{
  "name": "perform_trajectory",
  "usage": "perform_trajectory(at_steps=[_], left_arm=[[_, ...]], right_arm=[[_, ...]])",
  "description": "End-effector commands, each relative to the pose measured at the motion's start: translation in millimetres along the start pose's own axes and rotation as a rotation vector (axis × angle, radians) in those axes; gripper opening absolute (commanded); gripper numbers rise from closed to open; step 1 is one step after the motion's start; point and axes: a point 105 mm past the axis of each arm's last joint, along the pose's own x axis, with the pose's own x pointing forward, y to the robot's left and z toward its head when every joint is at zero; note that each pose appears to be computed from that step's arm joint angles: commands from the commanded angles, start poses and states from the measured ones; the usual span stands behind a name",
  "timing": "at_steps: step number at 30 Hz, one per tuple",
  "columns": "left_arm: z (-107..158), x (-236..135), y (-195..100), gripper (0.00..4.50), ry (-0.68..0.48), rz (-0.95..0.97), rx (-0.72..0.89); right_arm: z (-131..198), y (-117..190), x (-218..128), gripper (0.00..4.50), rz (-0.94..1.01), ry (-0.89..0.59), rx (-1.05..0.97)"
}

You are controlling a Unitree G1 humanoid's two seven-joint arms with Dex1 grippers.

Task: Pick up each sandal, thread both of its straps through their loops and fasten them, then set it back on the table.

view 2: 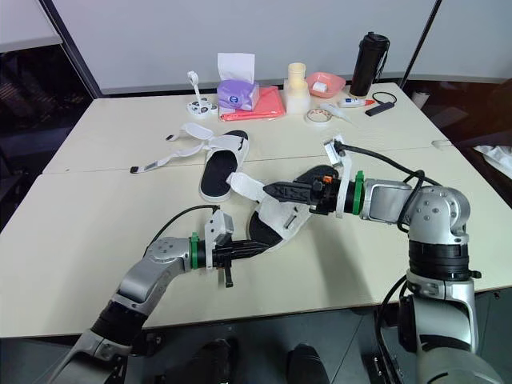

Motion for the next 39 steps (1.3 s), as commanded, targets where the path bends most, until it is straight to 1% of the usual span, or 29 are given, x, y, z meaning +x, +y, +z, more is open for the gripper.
perform_trajectory(at_steps=[1, 9, 16, 18, 20, 22, 23, 27, 30, 34, 39], left_arm=[[3.6, 2.5, -2.6, 0.00, -0.012, -0.008, 0.024], [2.6, 0.8, -2.3, 0.00, -0.011, 0.006, 0.025], [2.2, 0.0, -2.9, 0.00, -0.012, 0.010, 0.023], [2.5, 0.1, -2.7, 0.00, -0.012, 0.010, 0.024], [2.9, 0.4, -2.2, 0.00, -0.012, 0.010, 0.026], [3.6, 0.6, -1.6, 0.00, -0.012, 0.008, 0.028], [4.1, 0.7, -1.3, 0.00, -0.012, 0.006, 0.031], [8.8, -0.5, 0.8, 0.00, -0.019, 0.003, 0.040], [17.0, -5.0, 2.6, 0.00, -0.033, 0.003, 0.051], [24.1, -16.2, 3.1, 0.00, -0.032, 0.000, 0.063], [29.3, -26.6, 3.7, 0.00, -0.019, 0.009, 0.066]], right_arm=[[9.3, 9.0, 0.2, 3.94, 0.042, 0.012, -0.043], [4.3, 0.0, 5.4, 3.94, 0.032, 0.052, -0.068], [29.6, -19.9, 3.3, 3.94, -0.068, -0.060, -0.115], [43.2, -23.4, -1.7, 3.94, -0.109, -0.116, -0.168], [50.7, -33.9, -7.4, 3.94, -0.203, -0.126, -0.251], [46.0, -53.3, -14.5, 3.94, -0.332, -0.050, -0.392], [40.9, -60.3, -17.1, 3.94, -0.359, -0.008, -0.427], [26.6, -76.9, -19.8, 3.94, -0.369, 0.073, -0.430], [13.2, -87.6, -18.4, 3.94, -0.354, 0.139, -0.420], [0.5, -88.1, -13.9, 3.94, -0.277, 0.203, -0.372], [-14.0, -79.3, -10.1, 3.94, -0.166, 0.286, -0.360]])
